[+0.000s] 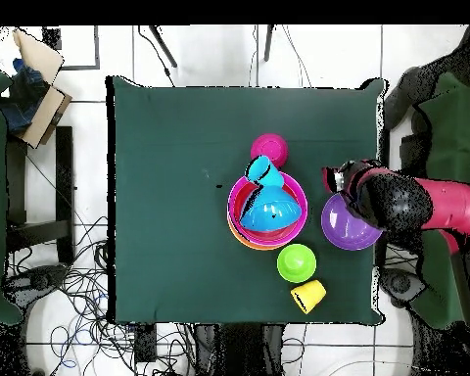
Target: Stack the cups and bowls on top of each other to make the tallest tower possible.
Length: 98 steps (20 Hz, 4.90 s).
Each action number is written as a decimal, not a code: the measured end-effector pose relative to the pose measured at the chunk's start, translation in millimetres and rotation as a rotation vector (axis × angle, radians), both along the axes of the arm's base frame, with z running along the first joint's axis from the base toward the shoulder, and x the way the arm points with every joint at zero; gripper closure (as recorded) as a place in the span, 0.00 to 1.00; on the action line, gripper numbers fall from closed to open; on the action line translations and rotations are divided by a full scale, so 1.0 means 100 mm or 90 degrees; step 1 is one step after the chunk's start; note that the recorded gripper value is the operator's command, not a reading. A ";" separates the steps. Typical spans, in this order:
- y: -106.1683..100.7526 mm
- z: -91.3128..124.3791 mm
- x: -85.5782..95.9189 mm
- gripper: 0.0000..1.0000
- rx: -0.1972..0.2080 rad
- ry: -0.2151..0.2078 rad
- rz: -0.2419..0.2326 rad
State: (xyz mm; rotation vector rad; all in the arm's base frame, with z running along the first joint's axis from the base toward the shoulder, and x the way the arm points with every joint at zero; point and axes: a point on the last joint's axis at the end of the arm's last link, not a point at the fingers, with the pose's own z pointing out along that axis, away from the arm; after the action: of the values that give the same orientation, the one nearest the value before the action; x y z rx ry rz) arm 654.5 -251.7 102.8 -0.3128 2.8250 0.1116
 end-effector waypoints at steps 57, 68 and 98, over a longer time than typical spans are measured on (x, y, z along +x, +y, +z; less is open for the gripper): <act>0.11 -0.64 -0.77 0.00 -0.026 0.034 0.079; 0.24 -0.90 -0.76 0.00 -0.005 0.042 0.084; -0.15 -0.47 -0.78 0.00 -0.007 0.023 0.030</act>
State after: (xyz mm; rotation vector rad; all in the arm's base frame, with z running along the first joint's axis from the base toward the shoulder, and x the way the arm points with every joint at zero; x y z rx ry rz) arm 576.8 -267.2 55.9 -0.3840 2.8550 0.1130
